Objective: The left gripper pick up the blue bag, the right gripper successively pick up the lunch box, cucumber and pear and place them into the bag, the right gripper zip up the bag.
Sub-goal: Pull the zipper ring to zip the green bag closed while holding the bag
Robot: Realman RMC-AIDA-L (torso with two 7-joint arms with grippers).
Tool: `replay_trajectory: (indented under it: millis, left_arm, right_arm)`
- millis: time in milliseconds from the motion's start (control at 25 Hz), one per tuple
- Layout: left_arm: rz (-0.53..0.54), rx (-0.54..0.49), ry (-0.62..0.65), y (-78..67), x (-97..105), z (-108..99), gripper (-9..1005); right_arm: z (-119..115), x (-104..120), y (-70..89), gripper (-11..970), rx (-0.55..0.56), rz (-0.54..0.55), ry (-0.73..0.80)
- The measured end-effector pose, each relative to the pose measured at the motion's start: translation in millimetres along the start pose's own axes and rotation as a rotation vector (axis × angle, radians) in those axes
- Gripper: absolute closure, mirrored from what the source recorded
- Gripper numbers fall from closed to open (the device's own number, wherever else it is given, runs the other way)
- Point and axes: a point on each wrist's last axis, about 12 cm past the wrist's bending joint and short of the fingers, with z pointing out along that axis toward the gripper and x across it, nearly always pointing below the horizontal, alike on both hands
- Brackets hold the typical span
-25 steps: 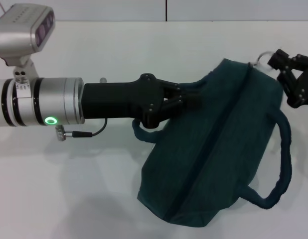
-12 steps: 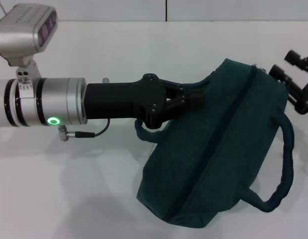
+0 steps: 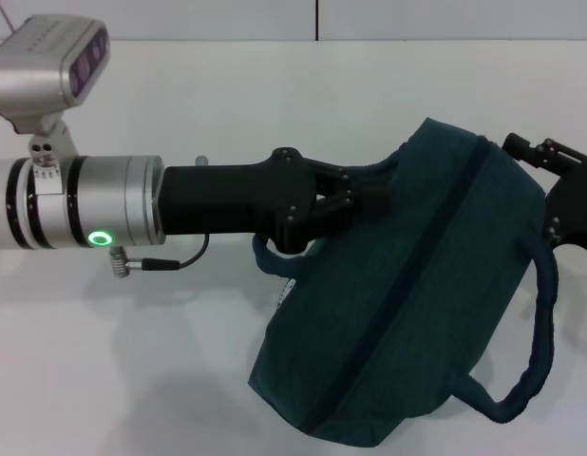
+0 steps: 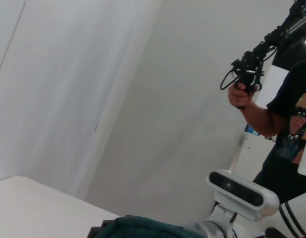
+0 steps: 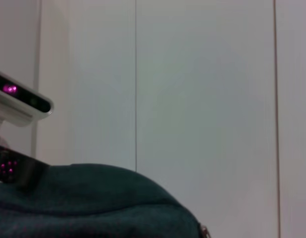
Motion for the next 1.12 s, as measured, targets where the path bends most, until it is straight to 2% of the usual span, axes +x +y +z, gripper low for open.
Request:
replay_trajectory:
  millis: [520,840,1120]
  left_arm:
    - [-0.006,0.007,-0.002,-1.5,2,0,957]
    - [0.014,0.014,-0.001,-2.3,2,1,957]
    - [0.012,0.014,-0.003,-2.9,3,1,957]
  right_arm:
    - [5,-1,-6.8,515,0.013,-0.013,0.016]
    - [17,-3,-7.3,621,-0.02,-0.028,0.023]
    - [20,-4,-4.1,658,-0.044,-0.028,0.019]
